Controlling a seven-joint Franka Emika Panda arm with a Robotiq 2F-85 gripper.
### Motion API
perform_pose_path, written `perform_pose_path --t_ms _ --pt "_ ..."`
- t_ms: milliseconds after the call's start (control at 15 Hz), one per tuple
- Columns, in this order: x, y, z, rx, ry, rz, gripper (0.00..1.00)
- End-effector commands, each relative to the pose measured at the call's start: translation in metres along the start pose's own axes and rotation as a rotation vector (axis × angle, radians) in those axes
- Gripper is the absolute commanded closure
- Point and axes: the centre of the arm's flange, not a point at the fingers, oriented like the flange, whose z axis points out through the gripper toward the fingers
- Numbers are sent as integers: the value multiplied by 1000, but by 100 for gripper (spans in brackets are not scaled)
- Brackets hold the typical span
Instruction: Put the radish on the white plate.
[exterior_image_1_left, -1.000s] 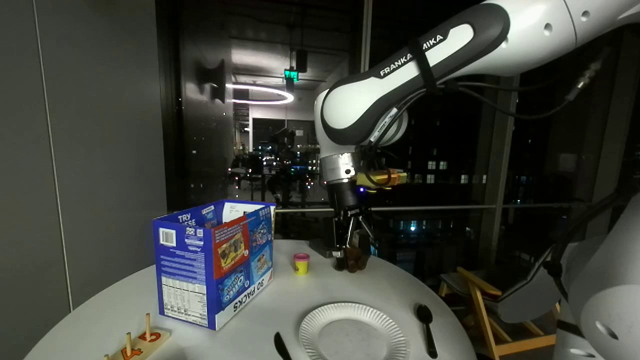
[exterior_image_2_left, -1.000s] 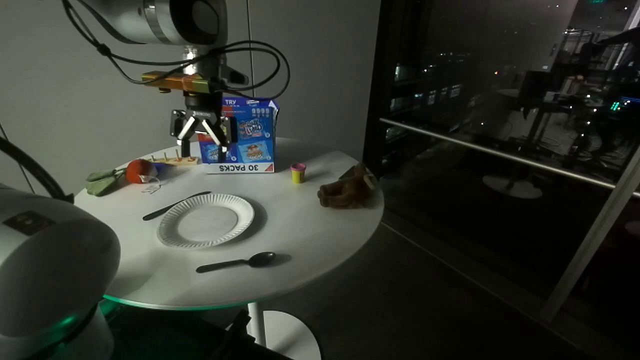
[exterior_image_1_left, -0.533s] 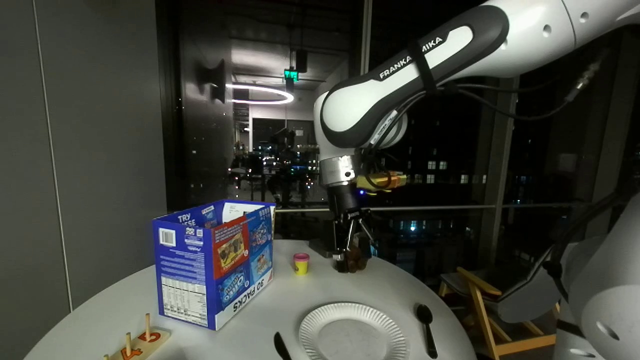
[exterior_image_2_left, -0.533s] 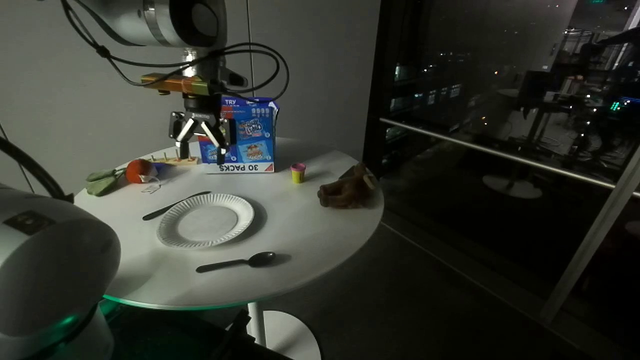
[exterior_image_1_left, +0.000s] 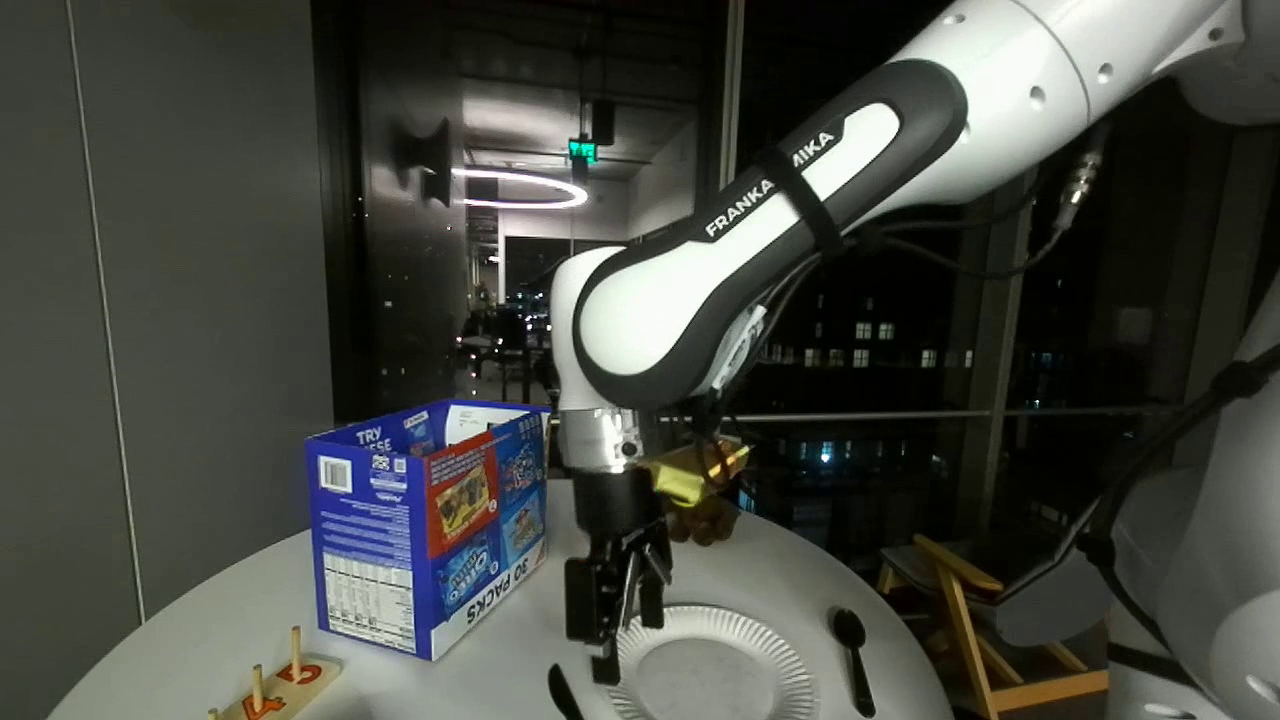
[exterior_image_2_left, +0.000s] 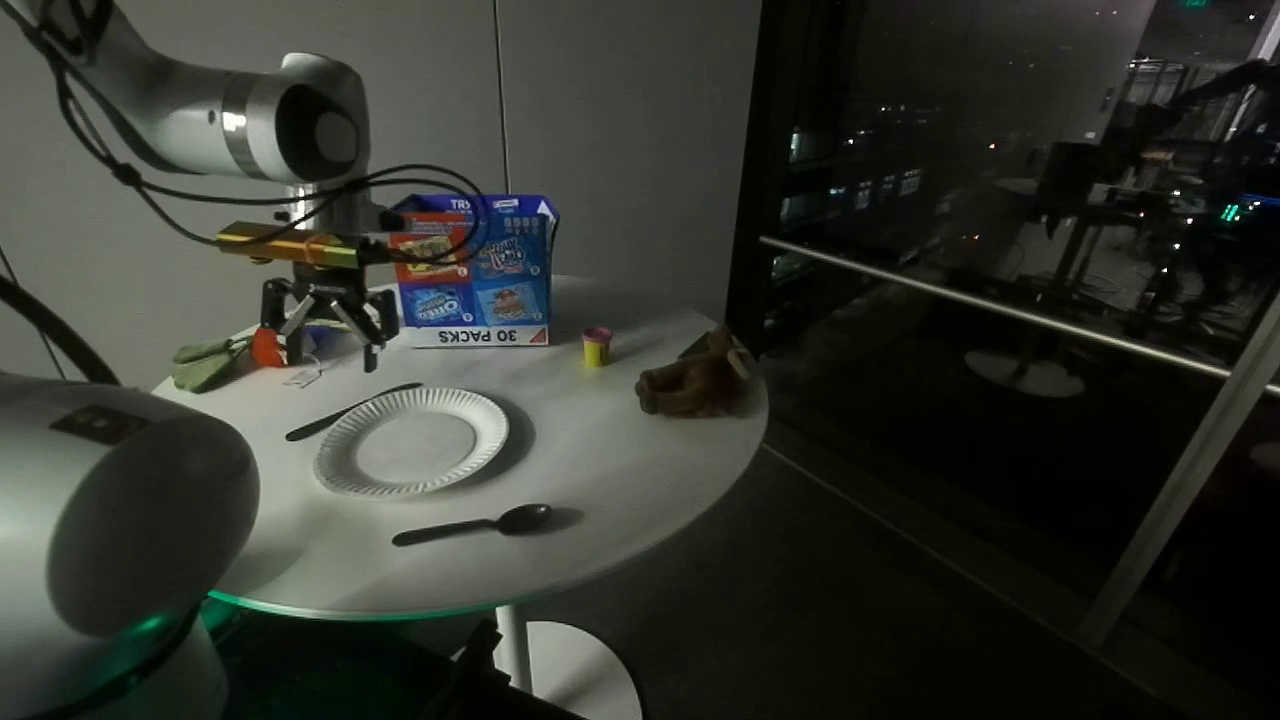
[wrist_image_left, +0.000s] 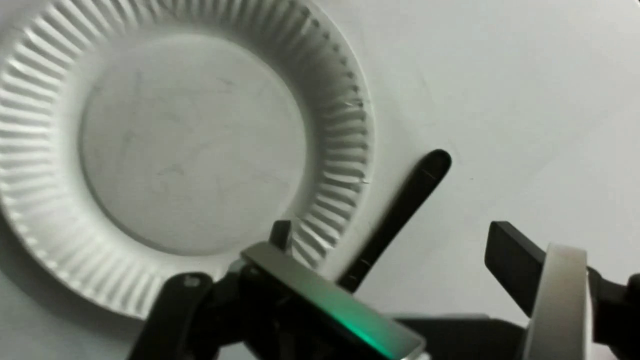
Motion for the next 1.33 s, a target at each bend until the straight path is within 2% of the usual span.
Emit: perform_pose_path --t_ms 0,200,400,733,867,1133,1267 --pt "29 -67 5 -43 136 -93 0" --pt "41 -118 5 -43 243 -161 0" --pt "54 -152 11 -59 314 -206 0" --pt "71 -175 48 -151 370 -276 0" --pt "74 -184 56 -129 380 -312 0" --pt "78 -210 38 -143 524 -349 0" --pt "80 -218 35 -166 560 -361 0"
